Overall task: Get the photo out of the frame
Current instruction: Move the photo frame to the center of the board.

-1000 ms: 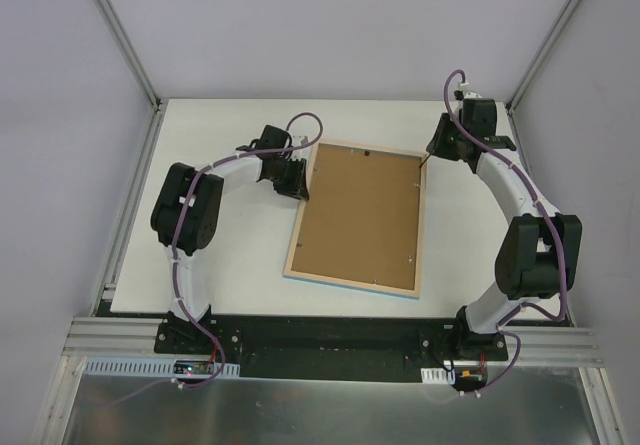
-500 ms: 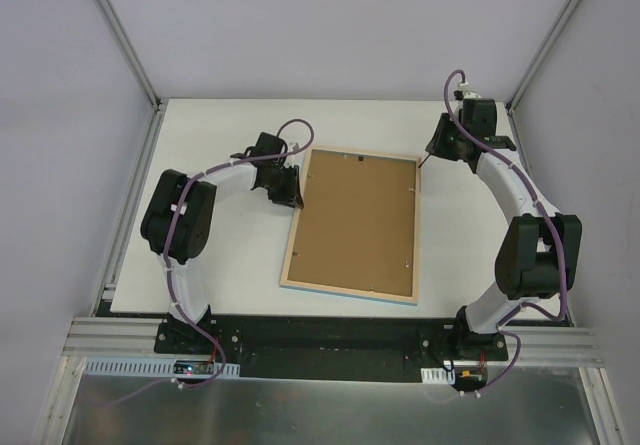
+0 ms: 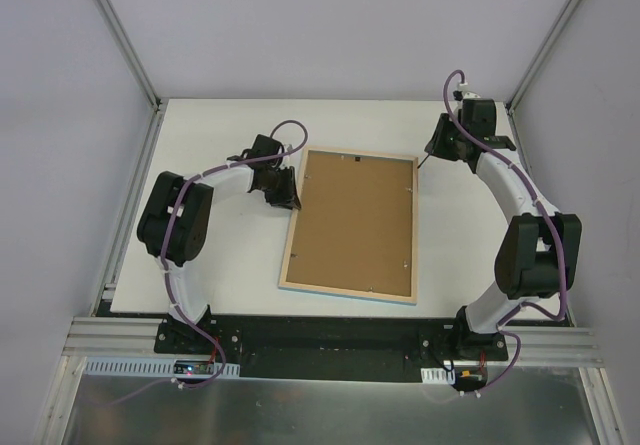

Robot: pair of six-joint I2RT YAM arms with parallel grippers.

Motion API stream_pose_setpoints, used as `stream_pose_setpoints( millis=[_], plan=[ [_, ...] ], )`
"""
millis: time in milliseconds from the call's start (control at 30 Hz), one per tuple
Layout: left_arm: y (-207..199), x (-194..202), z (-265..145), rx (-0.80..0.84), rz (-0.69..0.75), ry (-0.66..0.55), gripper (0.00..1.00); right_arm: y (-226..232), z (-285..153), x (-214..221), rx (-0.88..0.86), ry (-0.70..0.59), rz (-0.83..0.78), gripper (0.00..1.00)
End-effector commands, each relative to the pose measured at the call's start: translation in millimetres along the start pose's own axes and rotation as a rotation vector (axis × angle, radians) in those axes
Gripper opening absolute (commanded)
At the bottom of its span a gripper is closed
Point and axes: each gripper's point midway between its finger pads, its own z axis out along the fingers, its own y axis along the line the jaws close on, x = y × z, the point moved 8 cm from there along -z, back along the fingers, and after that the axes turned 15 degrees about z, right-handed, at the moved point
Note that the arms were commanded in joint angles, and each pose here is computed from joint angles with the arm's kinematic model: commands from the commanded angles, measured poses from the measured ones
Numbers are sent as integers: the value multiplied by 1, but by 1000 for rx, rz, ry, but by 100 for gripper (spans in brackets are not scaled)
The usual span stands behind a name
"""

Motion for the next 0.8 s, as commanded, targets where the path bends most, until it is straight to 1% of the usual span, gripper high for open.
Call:
stream_pose_setpoints(
  millis=[0,100,133,333,433,500,600,767],
  plan=[
    [20,23,-4,-99,-76,84,0,5,4,-3,-26,-12,9,1],
    [15,21,-7,-61,-68,73,0,7,7,-1,-19,1,-12,1],
    [13,19,-8,-53,-62,65,1,7,8,0,-17,3,-19,1],
    [4,0,-24,-20,-4,-8,19,13,14,6,-16,26,-53,1],
    [1,-13,-29,4,45,-41,28,18,18,9,-18,38,-77,1],
    [0,-22,-30,6,86,-61,32,19,21,11,-11,43,-88,1],
    [3,-35,-29,-20,114,-84,35,22,26,15,-8,53,-107,1],
    [8,-35,-16,-45,93,-60,38,27,34,22,7,51,-137,1]
  ],
)
